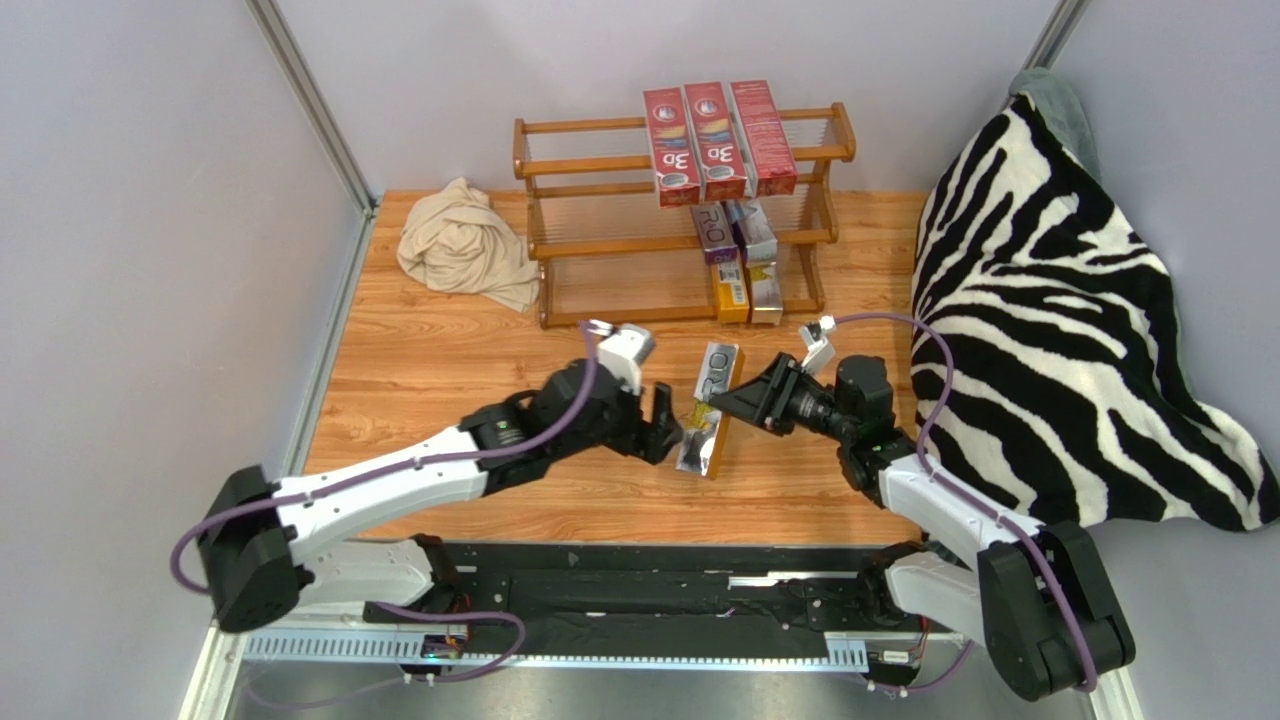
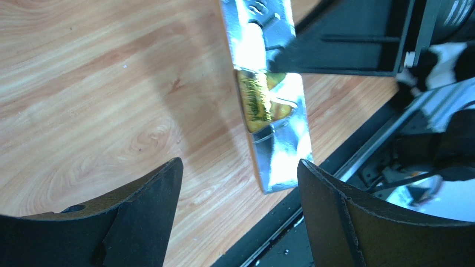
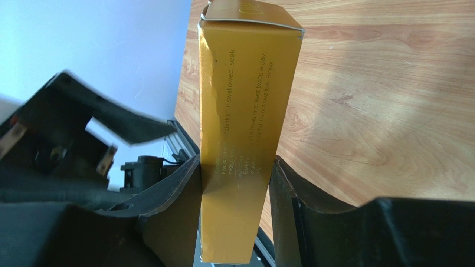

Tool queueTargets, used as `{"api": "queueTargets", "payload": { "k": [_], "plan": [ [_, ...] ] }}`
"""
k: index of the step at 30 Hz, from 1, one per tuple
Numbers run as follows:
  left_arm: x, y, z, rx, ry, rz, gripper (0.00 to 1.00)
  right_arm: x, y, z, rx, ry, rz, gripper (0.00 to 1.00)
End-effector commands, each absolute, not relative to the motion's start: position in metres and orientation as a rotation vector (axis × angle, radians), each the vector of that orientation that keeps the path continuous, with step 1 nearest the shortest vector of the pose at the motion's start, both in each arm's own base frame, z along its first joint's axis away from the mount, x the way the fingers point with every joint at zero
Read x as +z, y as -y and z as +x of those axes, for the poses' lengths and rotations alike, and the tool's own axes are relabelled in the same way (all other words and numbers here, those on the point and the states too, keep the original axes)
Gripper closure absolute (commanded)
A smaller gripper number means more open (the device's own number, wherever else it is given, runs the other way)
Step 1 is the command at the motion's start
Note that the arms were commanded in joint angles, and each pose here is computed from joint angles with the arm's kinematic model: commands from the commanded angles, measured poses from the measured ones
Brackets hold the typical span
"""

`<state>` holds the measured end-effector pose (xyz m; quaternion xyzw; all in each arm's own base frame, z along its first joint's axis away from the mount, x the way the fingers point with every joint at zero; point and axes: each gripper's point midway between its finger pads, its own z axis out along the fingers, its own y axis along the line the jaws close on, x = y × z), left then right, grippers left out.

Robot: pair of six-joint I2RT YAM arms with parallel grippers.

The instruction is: Place and organize the toothpastes onto the shelf

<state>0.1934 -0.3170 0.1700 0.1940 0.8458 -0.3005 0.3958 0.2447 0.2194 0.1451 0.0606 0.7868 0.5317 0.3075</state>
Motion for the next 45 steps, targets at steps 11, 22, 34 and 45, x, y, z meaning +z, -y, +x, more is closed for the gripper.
{"api": "queueTargets", "payload": {
  "k": [11,22,34,45],
  "plan": [
    [0.241,0.312,0.171,-1.523,-1.769,0.606,0.15,0.233,-0.24,0.21,1.621,-1.79,-0.343,0.74],
    [0.243,0.335,0.191,-1.629,-1.771,0.529,0.17,0.255,-0.25,0.177,1.712,-1.738,-0.558,0.73],
    [0.266,0.342,0.192,-1.731,-1.647,0.523,0.29,0.247,-0.262,0.163,1.731,-1.77,-0.658,0.73],
    [0.283,0.327,0.19,-1.749,-1.521,0.471,0.3,0.239,-0.261,0.156,1.725,-1.799,-0.705,0.73]
  ]
}}
